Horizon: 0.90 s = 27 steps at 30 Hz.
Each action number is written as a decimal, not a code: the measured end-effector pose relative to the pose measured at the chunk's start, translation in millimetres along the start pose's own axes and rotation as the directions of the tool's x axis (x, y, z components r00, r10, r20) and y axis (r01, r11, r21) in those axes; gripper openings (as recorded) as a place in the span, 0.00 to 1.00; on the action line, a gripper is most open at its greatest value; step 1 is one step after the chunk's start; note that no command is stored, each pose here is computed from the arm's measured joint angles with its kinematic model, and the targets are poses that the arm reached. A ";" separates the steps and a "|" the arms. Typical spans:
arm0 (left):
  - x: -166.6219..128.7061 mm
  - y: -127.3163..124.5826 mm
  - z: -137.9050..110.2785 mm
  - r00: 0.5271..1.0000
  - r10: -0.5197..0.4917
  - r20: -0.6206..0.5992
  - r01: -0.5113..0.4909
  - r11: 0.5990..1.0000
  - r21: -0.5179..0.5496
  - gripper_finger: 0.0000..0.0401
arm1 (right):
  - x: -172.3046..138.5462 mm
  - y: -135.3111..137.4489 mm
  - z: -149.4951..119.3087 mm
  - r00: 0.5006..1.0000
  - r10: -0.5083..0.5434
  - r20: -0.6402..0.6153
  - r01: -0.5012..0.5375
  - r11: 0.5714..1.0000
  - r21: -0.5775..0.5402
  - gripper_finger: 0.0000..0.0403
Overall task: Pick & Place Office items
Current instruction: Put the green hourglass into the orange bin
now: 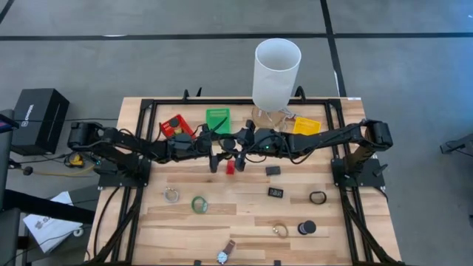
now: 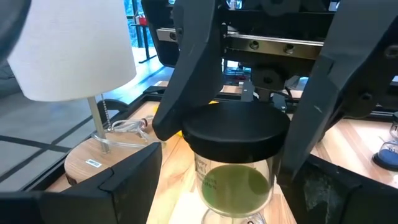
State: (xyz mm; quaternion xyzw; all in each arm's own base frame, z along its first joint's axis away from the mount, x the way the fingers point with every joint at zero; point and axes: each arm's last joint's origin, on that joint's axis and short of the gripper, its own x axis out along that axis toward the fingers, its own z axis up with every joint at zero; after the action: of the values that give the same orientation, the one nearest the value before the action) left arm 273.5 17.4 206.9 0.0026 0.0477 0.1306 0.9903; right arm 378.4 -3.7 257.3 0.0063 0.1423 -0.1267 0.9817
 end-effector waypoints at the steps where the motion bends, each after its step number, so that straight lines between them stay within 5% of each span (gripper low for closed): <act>1: 0.0 0.1 0.1 1.000 0.000 0.000 0.000 1.000 0.000 0.72 | 0.0 0.0 0.1 1.000 0.000 0.001 0.000 1.000 0.000 0.50; 9: -0.1 0.1 -0.4 1.000 0.001 -0.002 -0.001 1.000 0.000 0.60 | 0.0 0.0 0.5 1.000 0.000 0.005 0.000 1.000 -0.007 0.57; 16: -0.1 -0.2 -1.2 1.000 -0.009 -0.011 0.009 1.000 0.000 0.48 | 0.8 -4.9 -0.4 1.000 -0.013 -0.009 0.013 1.000 -0.016 0.43; 21: -0.7 -1.3 -9.3 0.995 -0.037 -0.088 0.036 0.999 -0.014 0.42 | -8.7 -8.1 -18.0 0.970 -0.057 -0.236 0.018 0.987 -0.160 0.39; 27: -1.1 1.7 -15.6 0.988 -0.024 -0.155 0.023 1.000 -0.006 0.45 | -18.1 -12.9 -41.4 0.875 -0.127 -0.466 0.028 0.977 -0.213 0.50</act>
State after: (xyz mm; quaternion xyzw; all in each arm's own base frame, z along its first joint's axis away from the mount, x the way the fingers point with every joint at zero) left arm 270.6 18.6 191.5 -0.0102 0.1240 0.1187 0.9851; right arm 346.8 -9.7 223.0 -0.0671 0.3919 -0.1459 0.9059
